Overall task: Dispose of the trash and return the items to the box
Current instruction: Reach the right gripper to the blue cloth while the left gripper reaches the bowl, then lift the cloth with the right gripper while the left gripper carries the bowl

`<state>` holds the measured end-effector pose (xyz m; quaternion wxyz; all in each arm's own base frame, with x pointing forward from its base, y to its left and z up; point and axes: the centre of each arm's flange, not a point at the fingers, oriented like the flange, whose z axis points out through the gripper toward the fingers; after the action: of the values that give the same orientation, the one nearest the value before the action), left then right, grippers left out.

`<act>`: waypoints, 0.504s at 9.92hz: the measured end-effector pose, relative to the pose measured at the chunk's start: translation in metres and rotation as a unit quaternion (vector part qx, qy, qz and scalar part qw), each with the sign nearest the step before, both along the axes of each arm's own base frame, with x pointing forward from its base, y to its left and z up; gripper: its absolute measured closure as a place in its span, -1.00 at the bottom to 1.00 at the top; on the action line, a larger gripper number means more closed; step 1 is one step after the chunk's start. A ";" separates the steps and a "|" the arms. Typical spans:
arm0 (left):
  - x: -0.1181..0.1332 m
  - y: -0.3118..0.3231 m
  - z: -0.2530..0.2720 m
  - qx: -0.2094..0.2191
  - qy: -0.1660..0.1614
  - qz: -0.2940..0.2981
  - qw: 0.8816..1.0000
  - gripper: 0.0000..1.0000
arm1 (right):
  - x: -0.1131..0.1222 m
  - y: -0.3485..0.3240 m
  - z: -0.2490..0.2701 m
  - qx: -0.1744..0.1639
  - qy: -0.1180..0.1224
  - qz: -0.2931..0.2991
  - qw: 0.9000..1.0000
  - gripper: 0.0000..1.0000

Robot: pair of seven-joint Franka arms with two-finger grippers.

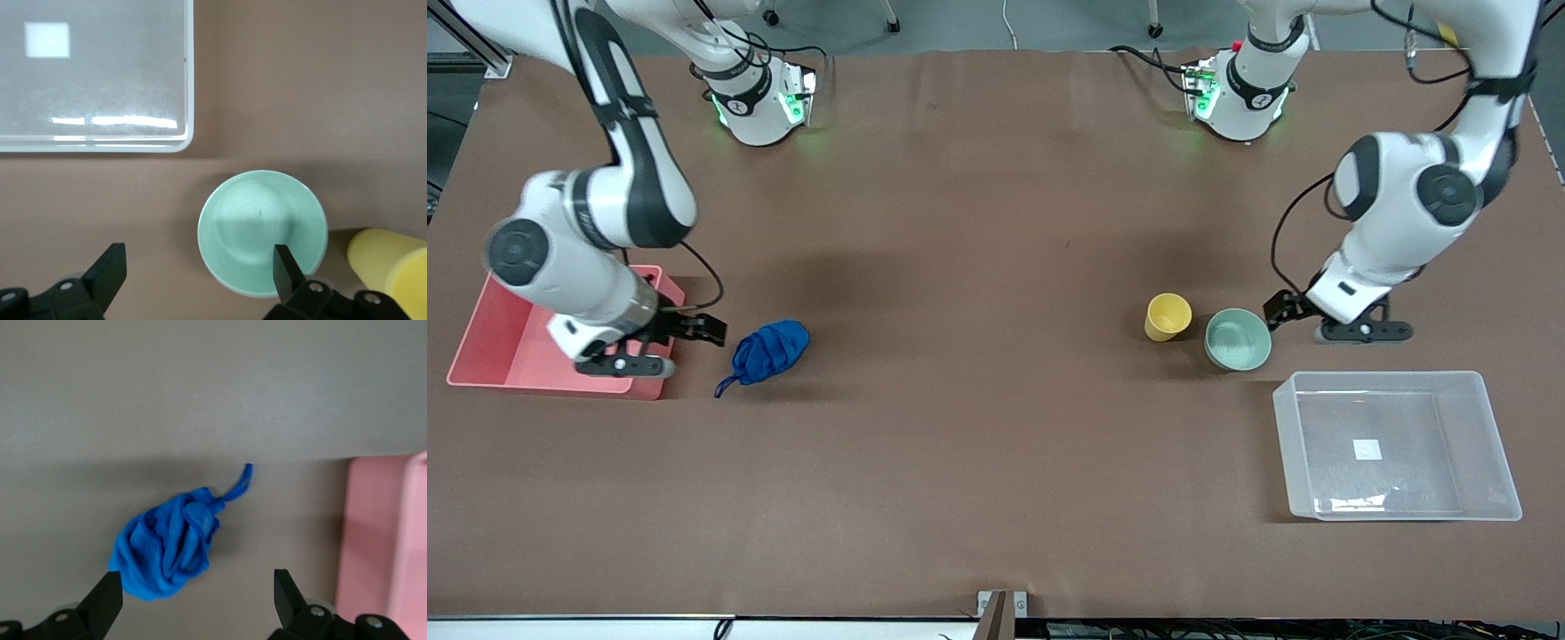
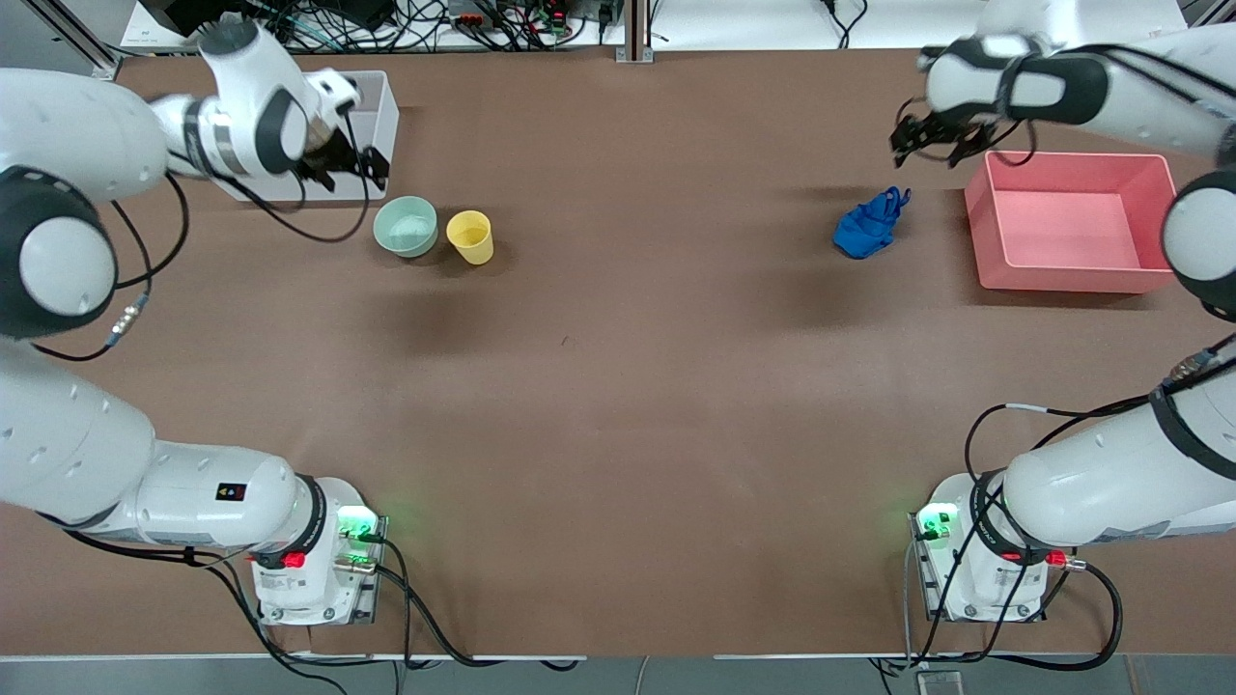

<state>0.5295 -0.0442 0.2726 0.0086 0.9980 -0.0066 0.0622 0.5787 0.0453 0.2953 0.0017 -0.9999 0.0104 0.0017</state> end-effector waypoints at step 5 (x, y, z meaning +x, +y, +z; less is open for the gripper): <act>-0.008 0.001 -0.078 0.000 0.000 0.001 1.000 -0.30 | -0.015 0.031 -0.083 -0.002 0.001 0.018 1.000 -0.95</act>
<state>0.5214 -0.0435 0.1949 0.0082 0.9980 -0.0058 0.0625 0.5638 0.0767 0.2120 -0.0001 -1.0000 -0.0077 0.0025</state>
